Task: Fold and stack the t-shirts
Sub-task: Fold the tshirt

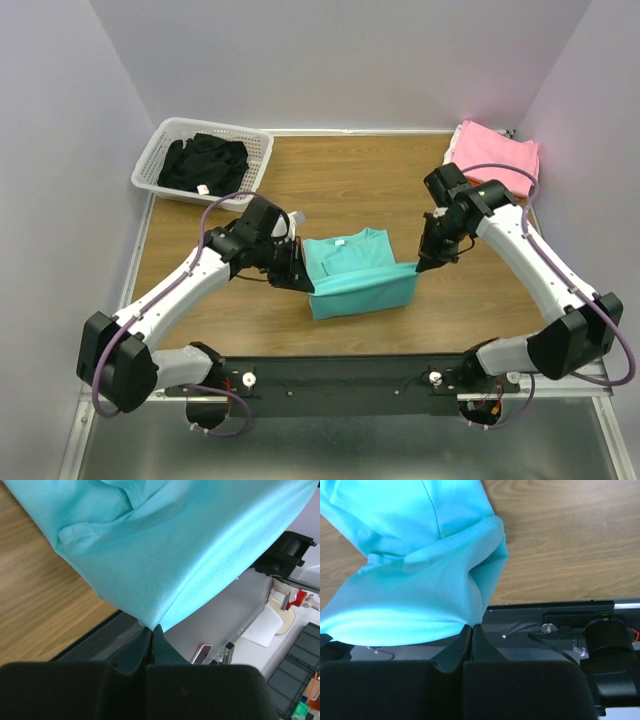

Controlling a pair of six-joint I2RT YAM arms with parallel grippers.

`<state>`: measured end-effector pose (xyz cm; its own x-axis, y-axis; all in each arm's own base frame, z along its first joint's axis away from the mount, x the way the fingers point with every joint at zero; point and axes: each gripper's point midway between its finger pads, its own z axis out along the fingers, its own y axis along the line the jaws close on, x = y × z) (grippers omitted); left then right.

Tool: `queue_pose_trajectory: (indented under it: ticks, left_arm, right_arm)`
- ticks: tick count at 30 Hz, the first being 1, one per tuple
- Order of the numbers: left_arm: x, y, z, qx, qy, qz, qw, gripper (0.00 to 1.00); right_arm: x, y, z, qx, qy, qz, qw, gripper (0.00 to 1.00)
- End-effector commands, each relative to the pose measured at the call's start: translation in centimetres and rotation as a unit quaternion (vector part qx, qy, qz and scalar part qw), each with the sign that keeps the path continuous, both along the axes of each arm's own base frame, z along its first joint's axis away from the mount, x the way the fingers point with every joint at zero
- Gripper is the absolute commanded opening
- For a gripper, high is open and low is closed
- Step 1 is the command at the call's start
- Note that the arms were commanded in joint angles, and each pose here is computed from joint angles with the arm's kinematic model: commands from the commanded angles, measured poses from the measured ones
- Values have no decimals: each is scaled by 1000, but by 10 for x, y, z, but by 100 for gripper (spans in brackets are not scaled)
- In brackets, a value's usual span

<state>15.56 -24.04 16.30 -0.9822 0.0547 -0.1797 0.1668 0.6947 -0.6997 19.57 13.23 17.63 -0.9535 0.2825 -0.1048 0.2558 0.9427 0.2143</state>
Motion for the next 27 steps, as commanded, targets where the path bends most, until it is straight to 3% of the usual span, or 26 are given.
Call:
queue_pose_trajectory:
  ticks: [1, 8, 15, 16, 17, 18, 19, 20, 22, 24, 27]
  left_arm:
    - [21, 3, 4, 5, -26, -2, 1000, 0]
    - [56, 14, -6, 16, -29, 7, 999, 0]
    - [116, 27, -36, 43, -21, 7, 999, 0]
    - [132, 27, -33, 41, -39, 3, 998, 5]
    - [147, 32, -49, 52, -24, 11, 998, 14]
    - [170, 31, -42, 51, -47, 18, 997, 30]
    - [185, 32, -45, 55, -55, 25, 997, 62]
    - [198, 32, -61, 60, -41, 26, 997, 85]
    - [232, 29, -49, 57, -73, 36, 995, 97]
    - [251, 29, -49, 73, -80, 38, 993, 97]
    - [258, 29, -48, 76, -85, 43, 993, 97]
  right_arm:
    - [28, -6, 8, -36, -43, 5, 998, 0]
    - [67, -12, -5, -90, -51, 25, 994, 0]
    - [142, -8, -28, -126, -65, 67, 988, 0]
    - [167, -5, -36, -134, -73, 68, 986, 0]
    - [180, -5, -41, -136, -78, 71, 985, 11]
    - [192, -3, -49, -136, -77, 82, 984, 24]
    - [219, 6, -53, -118, -89, 86, 985, 40]
    - [231, 11, -57, -115, -93, 94, 984, 61]
    - [255, 20, -50, -106, -119, 116, 980, 77]
    - [272, 28, -37, -91, -145, 129, 977, 98]
    - [268, 21, -35, -86, -144, 136, 976, 100]
